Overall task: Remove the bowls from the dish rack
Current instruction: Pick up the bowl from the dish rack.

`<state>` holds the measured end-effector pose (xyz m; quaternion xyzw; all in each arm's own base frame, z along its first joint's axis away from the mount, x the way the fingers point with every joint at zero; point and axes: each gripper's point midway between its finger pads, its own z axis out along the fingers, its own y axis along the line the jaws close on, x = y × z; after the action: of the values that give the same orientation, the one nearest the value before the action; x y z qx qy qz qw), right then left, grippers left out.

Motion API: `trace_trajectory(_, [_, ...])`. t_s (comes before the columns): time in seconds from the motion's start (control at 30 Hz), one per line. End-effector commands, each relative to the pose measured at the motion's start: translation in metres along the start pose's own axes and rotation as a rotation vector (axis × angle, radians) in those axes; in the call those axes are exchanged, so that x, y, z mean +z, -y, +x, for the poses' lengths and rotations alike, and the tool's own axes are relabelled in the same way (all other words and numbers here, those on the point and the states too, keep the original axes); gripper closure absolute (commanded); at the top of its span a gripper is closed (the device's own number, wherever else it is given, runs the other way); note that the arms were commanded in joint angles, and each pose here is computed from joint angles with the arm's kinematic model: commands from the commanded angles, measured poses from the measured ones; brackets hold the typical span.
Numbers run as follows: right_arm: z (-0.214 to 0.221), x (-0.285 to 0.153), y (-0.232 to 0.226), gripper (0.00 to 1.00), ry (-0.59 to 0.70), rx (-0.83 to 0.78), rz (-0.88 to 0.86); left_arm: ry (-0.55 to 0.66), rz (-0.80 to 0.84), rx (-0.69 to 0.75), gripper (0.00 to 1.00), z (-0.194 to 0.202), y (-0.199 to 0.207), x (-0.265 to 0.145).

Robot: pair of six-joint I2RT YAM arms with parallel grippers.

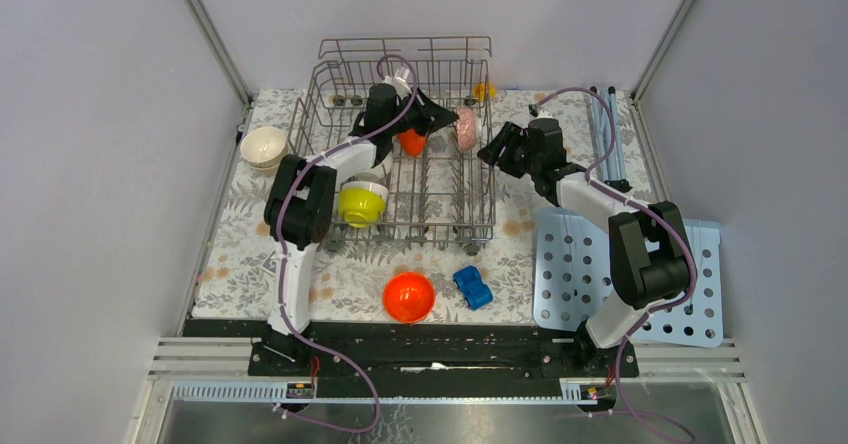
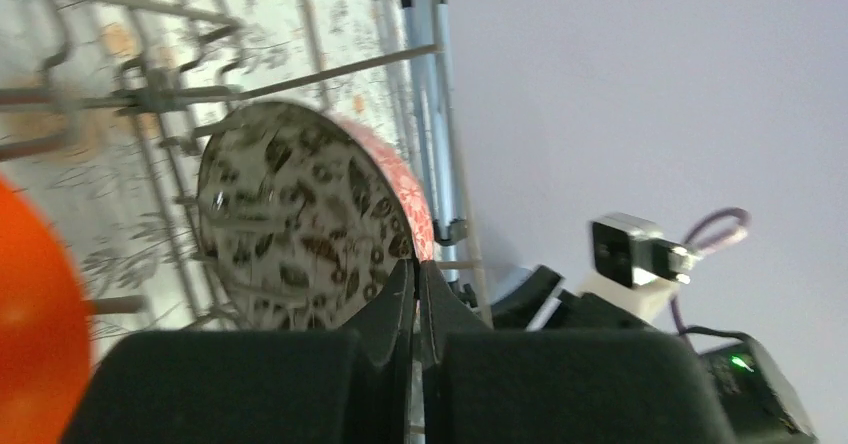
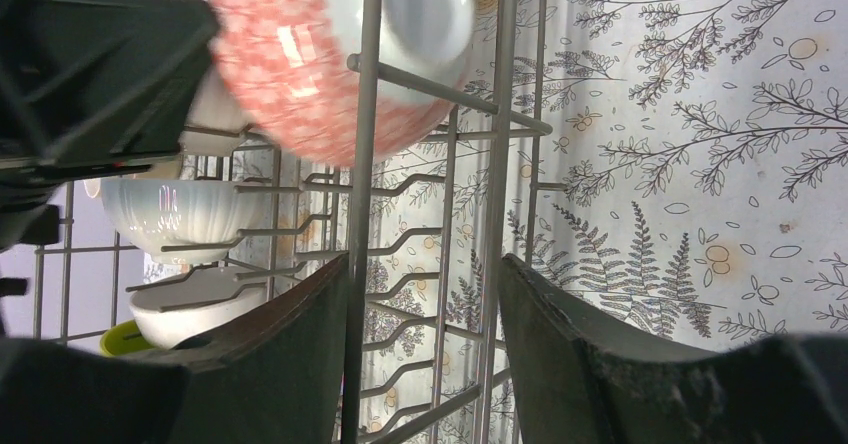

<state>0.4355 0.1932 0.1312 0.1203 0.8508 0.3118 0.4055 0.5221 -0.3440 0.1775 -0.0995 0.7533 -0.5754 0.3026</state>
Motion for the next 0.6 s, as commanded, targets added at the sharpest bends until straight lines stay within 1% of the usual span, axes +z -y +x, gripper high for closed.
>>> trace_trajectory(0.0, [-0.009, 0.000, -0.003, 0.38, 0.026, 0.003, -0.024, 0.054, 0.309, 0.185, 1.00, -0.023, 0.138, -0.037])
trace_trajectory(0.2, [-0.011, -0.001, -0.005, 0.37, 0.030, 0.004, -0.031, 0.050, 0.290, 0.202, 1.00, -0.023, 0.138, -0.038])
trace_trajectory(0.43, [-0.012, -0.004, -0.009, 0.37, 0.032, 0.009, -0.051, 0.044, 0.271, 0.197, 1.00, -0.019, 0.128, -0.039])
trace_trajectory(0.57, [-0.014, -0.009, -0.014, 0.32, 0.044, 0.005, -0.068, 0.051, 0.256, 0.200, 1.00, -0.020, 0.126, -0.039])
